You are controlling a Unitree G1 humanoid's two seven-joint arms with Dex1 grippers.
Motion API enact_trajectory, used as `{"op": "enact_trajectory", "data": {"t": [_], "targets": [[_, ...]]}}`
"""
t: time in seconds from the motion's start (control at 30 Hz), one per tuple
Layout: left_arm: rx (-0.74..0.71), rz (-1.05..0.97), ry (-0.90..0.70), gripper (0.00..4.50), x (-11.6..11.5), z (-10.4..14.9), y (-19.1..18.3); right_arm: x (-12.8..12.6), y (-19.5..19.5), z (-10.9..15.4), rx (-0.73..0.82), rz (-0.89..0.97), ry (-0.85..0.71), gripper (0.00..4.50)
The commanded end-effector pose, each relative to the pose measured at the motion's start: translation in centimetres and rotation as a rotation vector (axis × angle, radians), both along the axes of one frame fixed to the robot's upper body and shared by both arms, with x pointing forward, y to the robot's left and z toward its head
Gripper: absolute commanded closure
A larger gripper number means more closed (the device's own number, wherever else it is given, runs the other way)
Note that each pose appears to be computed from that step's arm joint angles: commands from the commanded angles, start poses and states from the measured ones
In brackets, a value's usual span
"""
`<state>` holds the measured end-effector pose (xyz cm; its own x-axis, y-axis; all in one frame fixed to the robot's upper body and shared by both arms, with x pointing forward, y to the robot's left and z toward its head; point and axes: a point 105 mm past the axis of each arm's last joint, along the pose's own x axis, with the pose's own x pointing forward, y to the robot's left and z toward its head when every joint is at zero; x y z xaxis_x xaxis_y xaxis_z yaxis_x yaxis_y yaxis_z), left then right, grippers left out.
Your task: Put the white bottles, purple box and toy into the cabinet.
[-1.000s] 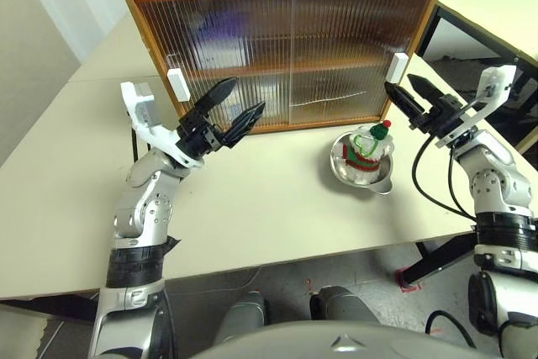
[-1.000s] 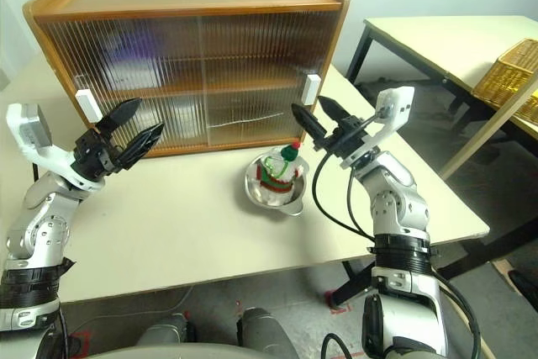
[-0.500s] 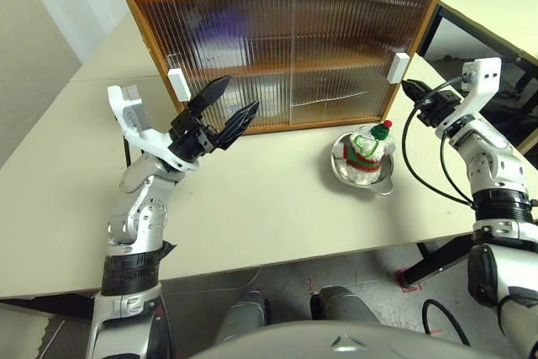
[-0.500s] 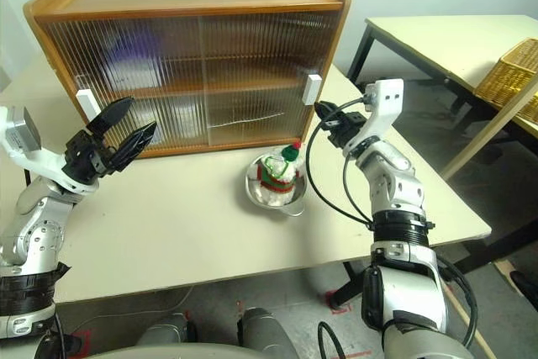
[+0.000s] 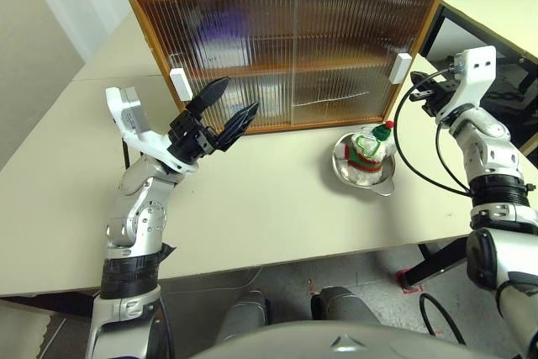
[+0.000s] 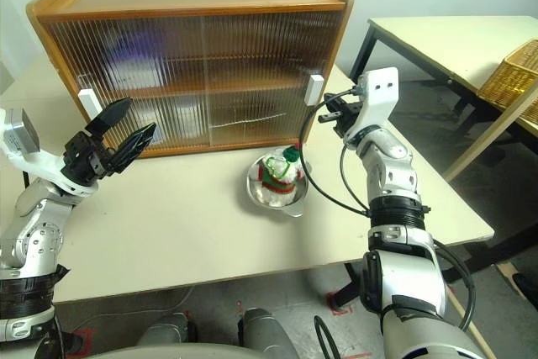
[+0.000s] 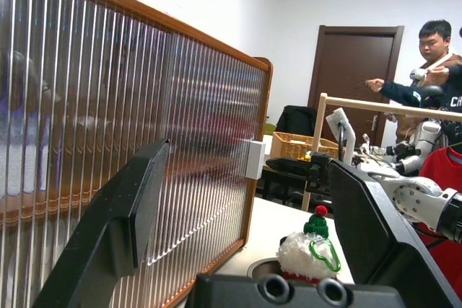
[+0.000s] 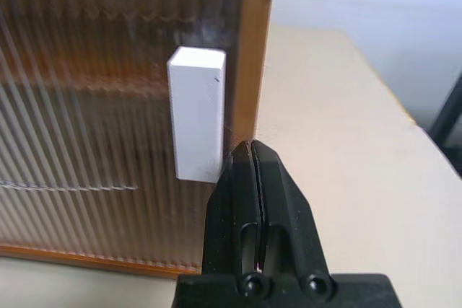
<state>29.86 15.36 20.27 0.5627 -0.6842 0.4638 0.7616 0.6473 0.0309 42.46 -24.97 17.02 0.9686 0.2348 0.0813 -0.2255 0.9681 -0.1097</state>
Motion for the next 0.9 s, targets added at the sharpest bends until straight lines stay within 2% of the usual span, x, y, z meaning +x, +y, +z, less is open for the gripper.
{"op": "enact_trajectory", "data": {"t": [0.03, 0.57, 0.73, 0.9], "targets": [[0.005, -0.004, -0.003, 0.00, -0.2, 0.0, -0.2, 0.3, 0.5, 0.3, -0.021, 0.005, -0.012, 4.46], [0.003, 0.002, -0.007, 0.00, -0.1, 0.0, -0.3, 1.1, 5.3, 2.4, -0.010, 0.100, -0.052, 4.46], [0.002, 0.009, -0.010, 0.00, -0.2, 0.0, -0.3, 1.2, 7.4, 3.4, 0.020, 0.141, -0.027, 4.46], [-0.001, 0.013, -0.011, 0.00, -0.2, 0.0, -0.3, 1.1, 8.6, 3.1, 0.022, 0.155, 0.020, 4.46]]}}
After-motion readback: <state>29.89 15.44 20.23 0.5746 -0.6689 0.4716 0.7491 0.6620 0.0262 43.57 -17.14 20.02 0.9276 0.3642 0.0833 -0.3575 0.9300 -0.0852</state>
